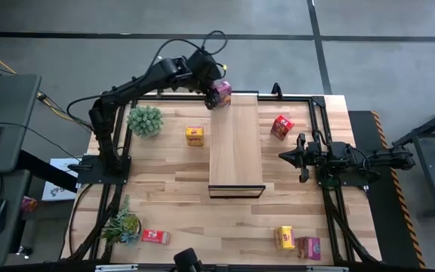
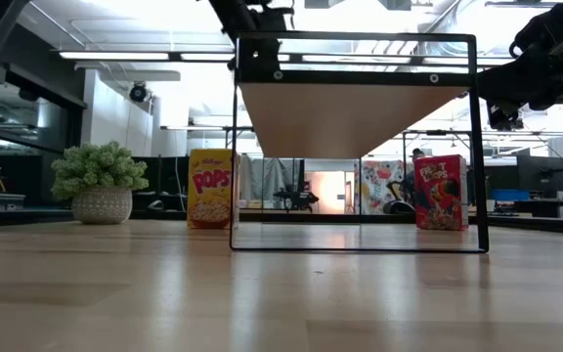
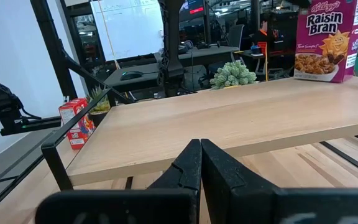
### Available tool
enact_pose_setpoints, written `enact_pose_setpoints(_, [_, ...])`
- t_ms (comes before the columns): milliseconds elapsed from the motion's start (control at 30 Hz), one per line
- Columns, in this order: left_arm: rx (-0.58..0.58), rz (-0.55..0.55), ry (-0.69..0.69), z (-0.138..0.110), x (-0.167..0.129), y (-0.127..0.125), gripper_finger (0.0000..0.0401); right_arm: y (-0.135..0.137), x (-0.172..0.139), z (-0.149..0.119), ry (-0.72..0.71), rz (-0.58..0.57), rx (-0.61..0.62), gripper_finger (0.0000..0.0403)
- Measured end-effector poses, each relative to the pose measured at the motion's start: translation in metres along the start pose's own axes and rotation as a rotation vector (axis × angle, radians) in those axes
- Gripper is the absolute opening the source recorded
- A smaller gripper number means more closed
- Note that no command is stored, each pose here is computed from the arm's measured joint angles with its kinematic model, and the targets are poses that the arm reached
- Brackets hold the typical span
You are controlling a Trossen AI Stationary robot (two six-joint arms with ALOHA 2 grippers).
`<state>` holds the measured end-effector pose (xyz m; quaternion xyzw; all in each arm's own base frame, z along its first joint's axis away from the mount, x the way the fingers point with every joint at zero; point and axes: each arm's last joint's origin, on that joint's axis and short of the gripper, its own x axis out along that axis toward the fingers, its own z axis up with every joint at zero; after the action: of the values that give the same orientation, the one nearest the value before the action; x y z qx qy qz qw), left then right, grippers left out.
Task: Stack cereal on shelf
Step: Put the top violet cereal box on the shelf
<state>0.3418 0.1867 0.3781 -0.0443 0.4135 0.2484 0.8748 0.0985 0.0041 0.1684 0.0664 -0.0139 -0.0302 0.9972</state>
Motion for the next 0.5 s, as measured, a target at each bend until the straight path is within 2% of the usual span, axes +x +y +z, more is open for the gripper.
enact_pose_setpoints(300, [-0.011,0.024,-0.096,0.0,-0.043,0.005,0.022,0.0,0.0,0.0,0.0,0.0,0.0,0.0002])
enact_pose_setpoints(400, [-0.019,0.092,-0.083,-0.008,-0.034,0.008,0.0191,0.0,0.0,0.0,0.0,0.0,0.0,0.0002])
enact_pose_setpoints(500, [-0.033,0.133,-0.055,-0.026,-0.007,0.013,0.0138,0.0,0.0,0.0,0.0,0.0,0.0,0.0002])
